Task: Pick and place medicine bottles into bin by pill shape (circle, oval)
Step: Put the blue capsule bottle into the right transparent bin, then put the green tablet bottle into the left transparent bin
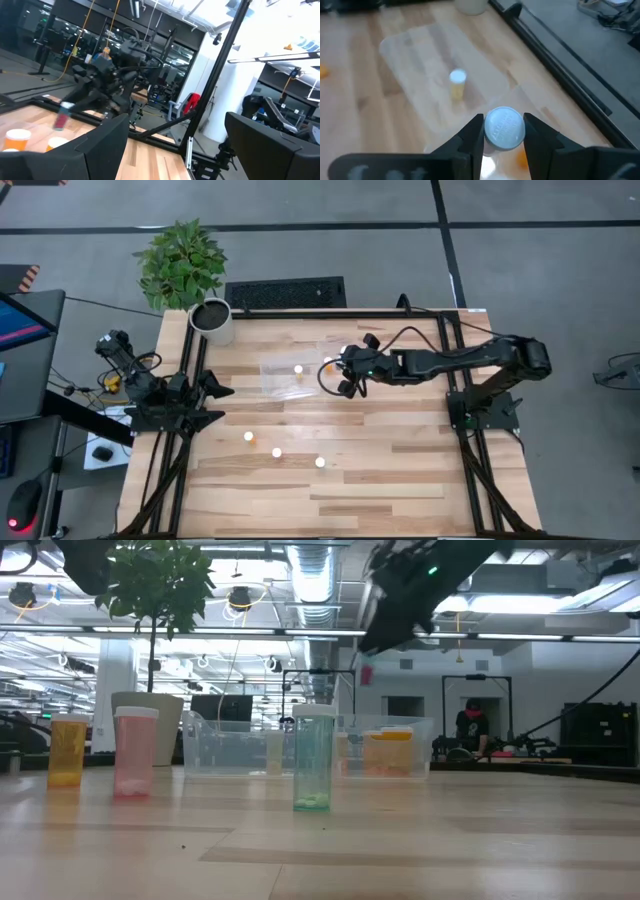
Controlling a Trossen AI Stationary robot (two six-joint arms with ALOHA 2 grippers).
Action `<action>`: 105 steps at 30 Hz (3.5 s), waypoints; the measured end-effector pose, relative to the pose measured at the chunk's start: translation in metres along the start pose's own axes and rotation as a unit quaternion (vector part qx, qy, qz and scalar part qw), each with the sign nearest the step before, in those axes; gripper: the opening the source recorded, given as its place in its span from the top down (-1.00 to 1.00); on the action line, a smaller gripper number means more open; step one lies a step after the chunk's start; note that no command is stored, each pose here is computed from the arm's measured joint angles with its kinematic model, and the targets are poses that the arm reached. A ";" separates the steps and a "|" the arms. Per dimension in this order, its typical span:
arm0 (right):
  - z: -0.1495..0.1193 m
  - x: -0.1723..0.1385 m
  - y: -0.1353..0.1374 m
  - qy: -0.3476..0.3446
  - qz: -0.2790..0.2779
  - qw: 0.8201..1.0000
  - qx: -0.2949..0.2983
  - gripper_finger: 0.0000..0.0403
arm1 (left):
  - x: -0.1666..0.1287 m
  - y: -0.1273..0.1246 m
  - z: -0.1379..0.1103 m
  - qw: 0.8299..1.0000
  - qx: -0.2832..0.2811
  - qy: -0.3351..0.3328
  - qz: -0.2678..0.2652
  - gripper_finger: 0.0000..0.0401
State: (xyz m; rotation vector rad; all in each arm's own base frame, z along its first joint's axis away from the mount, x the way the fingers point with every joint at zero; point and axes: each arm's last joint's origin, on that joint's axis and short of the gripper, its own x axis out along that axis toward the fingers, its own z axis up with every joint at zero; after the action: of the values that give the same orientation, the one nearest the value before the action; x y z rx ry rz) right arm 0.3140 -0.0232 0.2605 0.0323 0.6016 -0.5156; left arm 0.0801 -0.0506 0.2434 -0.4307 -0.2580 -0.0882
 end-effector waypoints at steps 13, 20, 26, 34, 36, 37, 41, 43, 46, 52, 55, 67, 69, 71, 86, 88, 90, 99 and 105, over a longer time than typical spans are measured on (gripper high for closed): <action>-0.020 0.059 -0.001 0.034 0.005 0.999 0.007 0.39 | 0.000 0.001 0.000 1.000 -0.002 0.001 0.010 -0.61; -0.031 0.075 0.002 0.056 0.000 0.998 0.012 0.39 | 0.000 0.001 0.000 1.000 -0.003 0.000 0.012 -0.61; -0.041 0.082 0.004 0.075 0.006 0.997 0.016 0.39 | 0.000 0.001 0.000 1.000 -0.003 0.000 0.012 -0.61; -0.045 0.083 0.003 0.076 0.007 0.997 0.020 0.39 | 0.000 0.001 0.000 1.000 -0.009 0.000 0.012 -0.61; -0.045 0.083 0.002 0.077 0.006 0.997 0.021 0.39 | 0.000 0.001 0.000 1.000 -0.009 0.000 0.012 -0.61; -0.045 0.083 0.001 0.078 0.006 0.997 0.023 0.39 | 0.000 0.001 0.000 1.000 -0.009 0.000 0.012 -0.61; -0.046 0.085 0.000 0.078 0.005 0.996 0.034 0.39 | 0.000 0.001 0.000 1.000 -0.011 0.000 0.012 -0.61; -0.048 0.088 0.000 0.082 0.005 0.996 0.033 0.39 | 0.000 0.001 0.000 1.000 -0.011 0.000 0.012 -0.61; -0.050 0.089 0.001 0.086 0.015 0.995 0.037 0.39 | 0.000 0.001 0.000 1.000 -0.012 0.000 0.012 -0.61; -0.049 0.089 0.001 0.085 0.017 0.995 0.042 0.39 | 0.000 0.001 0.000 1.000 -0.012 0.000 0.012 -0.61; -0.049 0.089 -0.001 0.087 0.019 0.995 0.044 0.39 | 0.000 0.001 0.000 1.000 -0.012 0.000 0.012 -0.61; -0.054 0.090 -0.001 0.096 0.022 0.994 0.047 0.39 | 0.000 0.001 0.000 1.000 -0.015 0.000 0.012 -0.61; -0.054 0.090 -0.001 0.095 0.022 0.994 0.047 0.39 | 0.000 0.001 0.000 1.000 -0.015 0.000 0.012 -0.61; -0.054 0.090 -0.001 0.095 0.022 0.994 0.047 0.39 | 0.000 0.001 0.000 1.000 -0.015 0.000 0.012 -0.61; -0.053 0.090 -0.003 0.095 0.020 0.994 0.048 0.38 | 0.000 0.001 -0.001 1.000 -0.015 0.000 0.012 -0.61; -0.053 0.090 -0.003 0.096 0.022 0.994 0.048 0.33 | 0.000 0.001 0.000 1.000 -0.015 0.000 0.012 -0.61; -0.053 0.090 -0.002 0.097 0.028 0.994 0.048 0.26 | 0.000 0.001 0.000 1.000 -0.014 0.000 0.012 -0.61; -0.053 0.090 -0.002 0.099 0.036 0.993 0.047 0.05 | 0.000 0.001 0.000 1.000 -0.014 0.000 0.012 -0.61; -0.041 0.077 -0.005 0.074 0.041 0.996 0.034 0.08 | 0.000 0.001 0.000 1.000 -0.014 0.000 0.012 -0.61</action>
State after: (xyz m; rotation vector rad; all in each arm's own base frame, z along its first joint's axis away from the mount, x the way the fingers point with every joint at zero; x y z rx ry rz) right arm 0.3440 -0.0559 0.1849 0.1600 0.7234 -0.4560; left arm 0.0803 -0.0501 0.2426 -0.4624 -0.2515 -0.0680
